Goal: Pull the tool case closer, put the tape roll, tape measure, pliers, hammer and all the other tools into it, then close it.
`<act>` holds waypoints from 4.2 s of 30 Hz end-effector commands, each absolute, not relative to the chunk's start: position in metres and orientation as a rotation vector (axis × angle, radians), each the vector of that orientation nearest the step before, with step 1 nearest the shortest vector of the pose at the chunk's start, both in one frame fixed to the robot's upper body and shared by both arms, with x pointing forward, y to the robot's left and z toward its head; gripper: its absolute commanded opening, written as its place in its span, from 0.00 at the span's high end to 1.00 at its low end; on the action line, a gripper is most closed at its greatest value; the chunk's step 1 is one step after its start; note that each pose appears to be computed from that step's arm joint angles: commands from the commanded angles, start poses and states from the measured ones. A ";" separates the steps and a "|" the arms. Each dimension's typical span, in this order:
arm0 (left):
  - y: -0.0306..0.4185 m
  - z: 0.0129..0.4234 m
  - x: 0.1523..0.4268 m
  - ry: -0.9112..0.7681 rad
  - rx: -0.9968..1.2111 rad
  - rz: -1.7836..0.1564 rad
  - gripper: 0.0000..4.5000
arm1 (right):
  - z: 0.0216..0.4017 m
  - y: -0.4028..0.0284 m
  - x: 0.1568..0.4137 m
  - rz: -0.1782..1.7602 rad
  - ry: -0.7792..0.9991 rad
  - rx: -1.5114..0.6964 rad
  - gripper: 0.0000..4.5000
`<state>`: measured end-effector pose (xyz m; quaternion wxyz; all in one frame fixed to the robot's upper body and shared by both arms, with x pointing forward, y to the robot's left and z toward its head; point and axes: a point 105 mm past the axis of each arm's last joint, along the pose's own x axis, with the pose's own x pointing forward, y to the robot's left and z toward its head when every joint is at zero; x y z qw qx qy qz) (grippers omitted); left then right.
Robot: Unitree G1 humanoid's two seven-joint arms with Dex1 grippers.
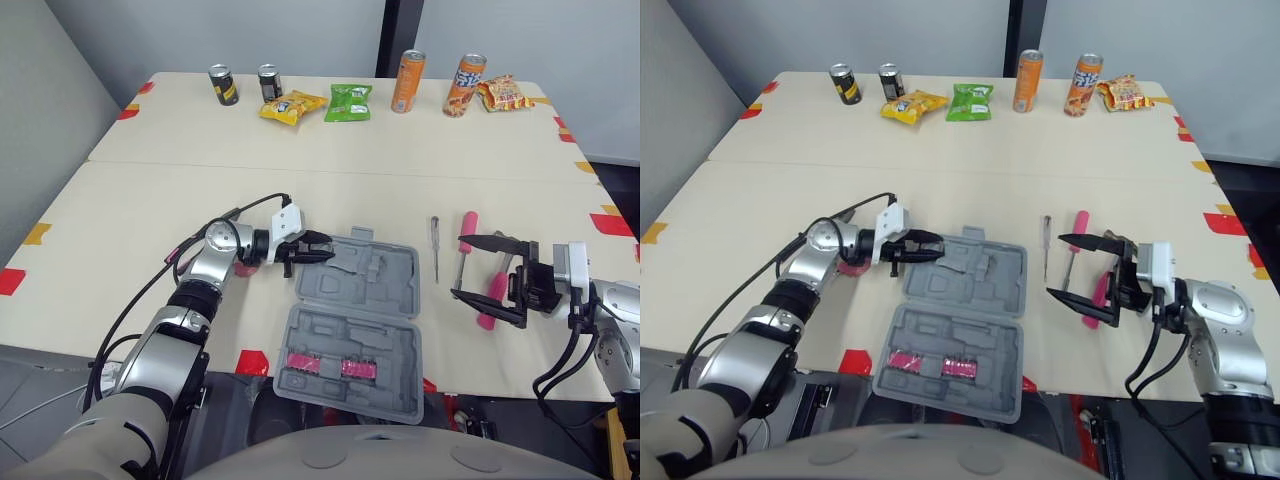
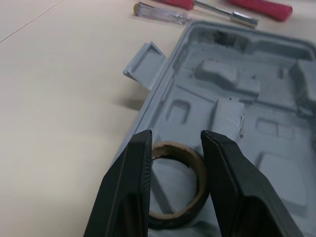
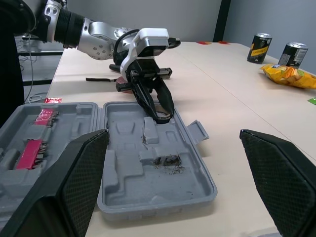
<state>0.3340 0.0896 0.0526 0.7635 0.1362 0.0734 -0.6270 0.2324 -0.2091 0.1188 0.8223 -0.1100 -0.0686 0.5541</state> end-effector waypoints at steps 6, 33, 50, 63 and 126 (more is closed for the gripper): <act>0.097 0.098 0.342 -0.002 0.171 -1.286 0.63 | 0.127 -0.209 0.234 1.170 -0.176 -0.242 0.00; 0.378 0.070 0.192 0.198 0.089 -0.181 0.01 | 0.061 -0.373 0.203 0.425 0.070 -0.131 0.00; 0.403 0.047 0.170 0.272 0.085 -0.117 0.01 | 0.044 -0.403 0.174 0.317 0.152 -0.100 0.00; 0.376 0.059 0.184 0.340 0.163 -0.366 0.01 | 0.064 -0.373 0.198 0.552 0.066 -0.144 0.00; 0.213 0.014 0.201 0.340 0.046 -0.529 0.99 | 0.151 -0.204 0.226 1.372 -0.136 -0.280 0.00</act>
